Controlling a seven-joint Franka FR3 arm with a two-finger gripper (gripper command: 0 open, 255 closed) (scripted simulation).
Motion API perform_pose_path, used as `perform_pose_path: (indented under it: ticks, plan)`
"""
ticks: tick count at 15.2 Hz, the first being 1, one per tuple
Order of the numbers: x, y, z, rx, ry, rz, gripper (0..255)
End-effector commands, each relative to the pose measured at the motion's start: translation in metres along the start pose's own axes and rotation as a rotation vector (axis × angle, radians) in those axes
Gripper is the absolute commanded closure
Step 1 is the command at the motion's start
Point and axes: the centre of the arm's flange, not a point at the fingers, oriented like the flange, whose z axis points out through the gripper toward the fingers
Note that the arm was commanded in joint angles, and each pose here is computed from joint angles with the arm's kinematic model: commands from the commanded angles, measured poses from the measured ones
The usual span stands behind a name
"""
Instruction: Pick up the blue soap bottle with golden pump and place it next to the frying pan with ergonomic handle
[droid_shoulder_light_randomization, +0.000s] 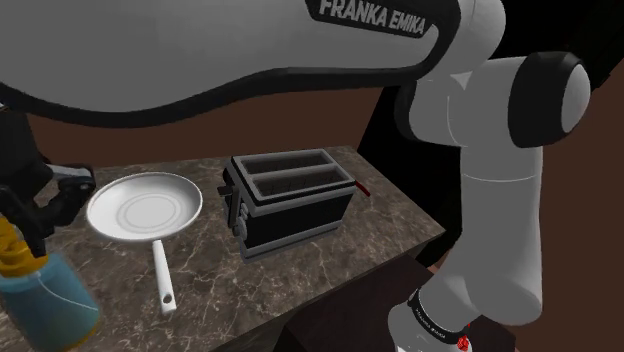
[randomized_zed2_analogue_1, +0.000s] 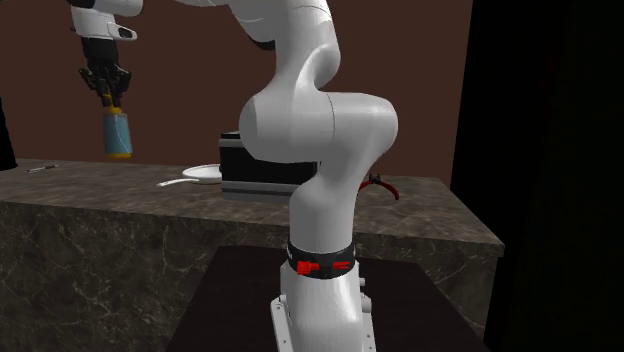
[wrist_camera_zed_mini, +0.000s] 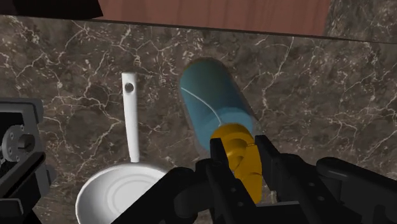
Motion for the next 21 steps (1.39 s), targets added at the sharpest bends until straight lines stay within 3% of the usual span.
perform_pose_path:
  ticks: [1, 3, 21]
  plan:
    - [-0.001, -0.03, 0.007, -0.006, 0.003, 0.001, 255]
    - [0.001, -0.053, 0.012, -0.006, 0.003, 0.001, 255]
    - [-0.011, -0.047, 0.106, -0.006, 0.003, 0.001, 255]
